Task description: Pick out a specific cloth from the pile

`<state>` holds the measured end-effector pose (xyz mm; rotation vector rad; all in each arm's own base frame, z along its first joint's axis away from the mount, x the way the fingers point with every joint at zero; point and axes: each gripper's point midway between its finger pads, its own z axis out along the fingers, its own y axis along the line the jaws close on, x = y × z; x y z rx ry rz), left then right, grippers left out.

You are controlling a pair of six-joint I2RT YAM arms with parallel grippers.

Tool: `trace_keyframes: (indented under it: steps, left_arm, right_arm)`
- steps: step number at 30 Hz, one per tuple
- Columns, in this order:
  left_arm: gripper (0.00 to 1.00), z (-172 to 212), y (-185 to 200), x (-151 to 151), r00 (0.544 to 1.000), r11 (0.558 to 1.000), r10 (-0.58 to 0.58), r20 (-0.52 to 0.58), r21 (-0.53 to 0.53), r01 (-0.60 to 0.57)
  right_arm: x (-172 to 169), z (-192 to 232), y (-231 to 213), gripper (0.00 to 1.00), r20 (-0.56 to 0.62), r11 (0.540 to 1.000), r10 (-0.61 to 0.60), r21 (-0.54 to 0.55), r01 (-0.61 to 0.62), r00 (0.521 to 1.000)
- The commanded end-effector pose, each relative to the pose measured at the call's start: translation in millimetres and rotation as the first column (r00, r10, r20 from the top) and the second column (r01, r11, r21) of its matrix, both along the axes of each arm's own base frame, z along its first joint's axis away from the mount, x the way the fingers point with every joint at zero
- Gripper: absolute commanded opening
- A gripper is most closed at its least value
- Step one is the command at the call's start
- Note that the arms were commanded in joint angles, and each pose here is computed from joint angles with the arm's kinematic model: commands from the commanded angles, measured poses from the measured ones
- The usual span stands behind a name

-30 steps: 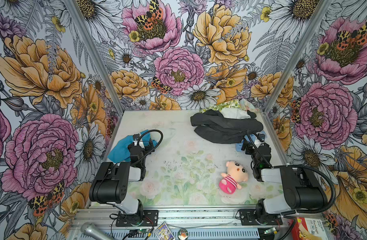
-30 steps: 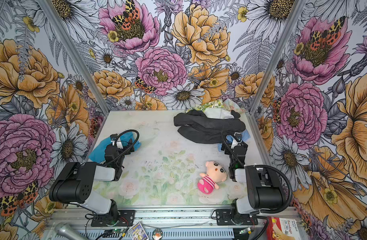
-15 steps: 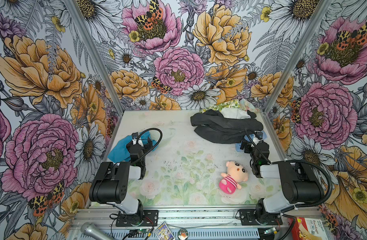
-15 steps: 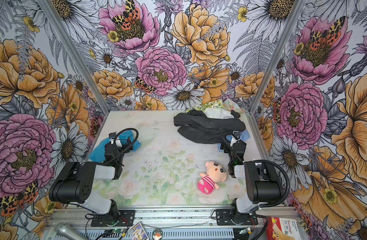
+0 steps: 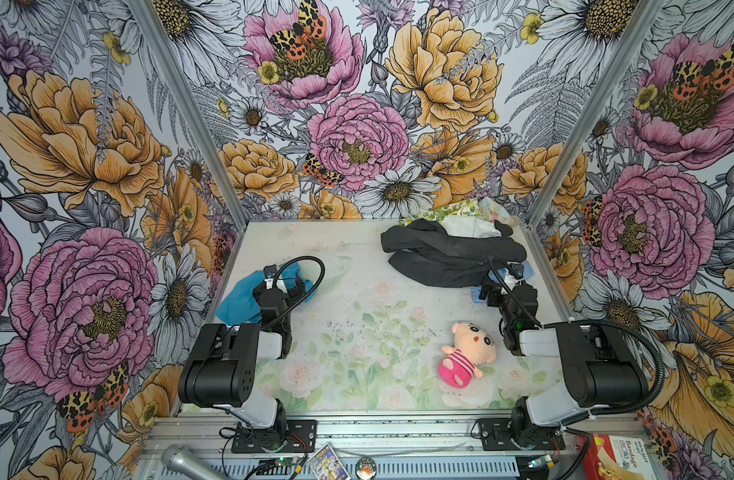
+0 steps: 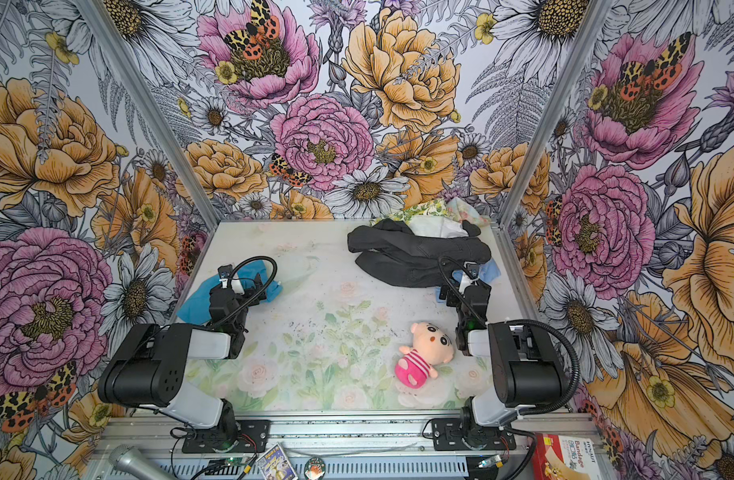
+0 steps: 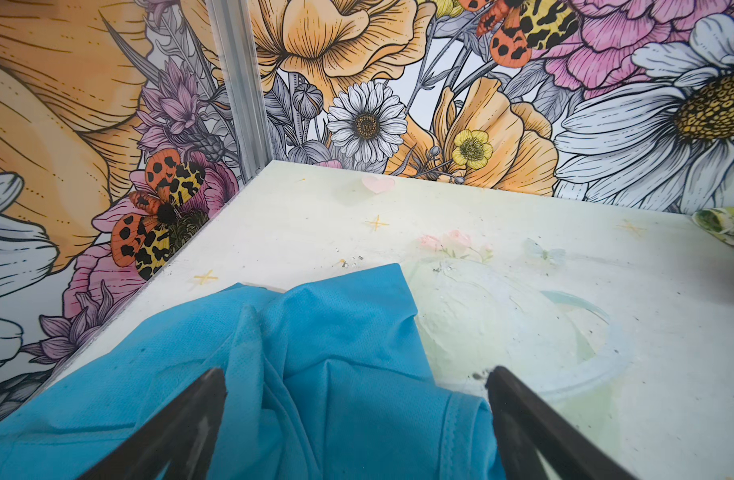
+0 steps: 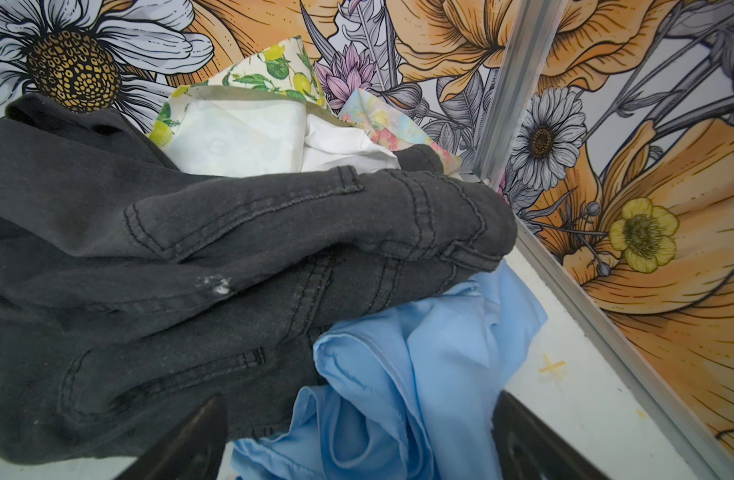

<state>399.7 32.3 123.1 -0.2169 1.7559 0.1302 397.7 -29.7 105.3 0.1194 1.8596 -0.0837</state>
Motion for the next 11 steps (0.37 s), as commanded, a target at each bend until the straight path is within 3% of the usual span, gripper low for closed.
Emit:
trace_keyframes:
  steps: [1,11]
  left_arm:
    - [0.99,8.5,0.1,1.6,1.000,1.000,0.009,0.022,0.017,-0.009]
    - [0.99,8.2,0.5,1.5,1.000,1.000,0.010,0.021,0.017,-0.010]
  right_arm:
    - [4.5,7.7,4.2,1.00,0.021,1.000,0.020,-0.011,-0.020,1.000]
    - [5.8,7.2,7.6,1.00,0.015,0.999,0.038,-0.014,-0.038,0.999]
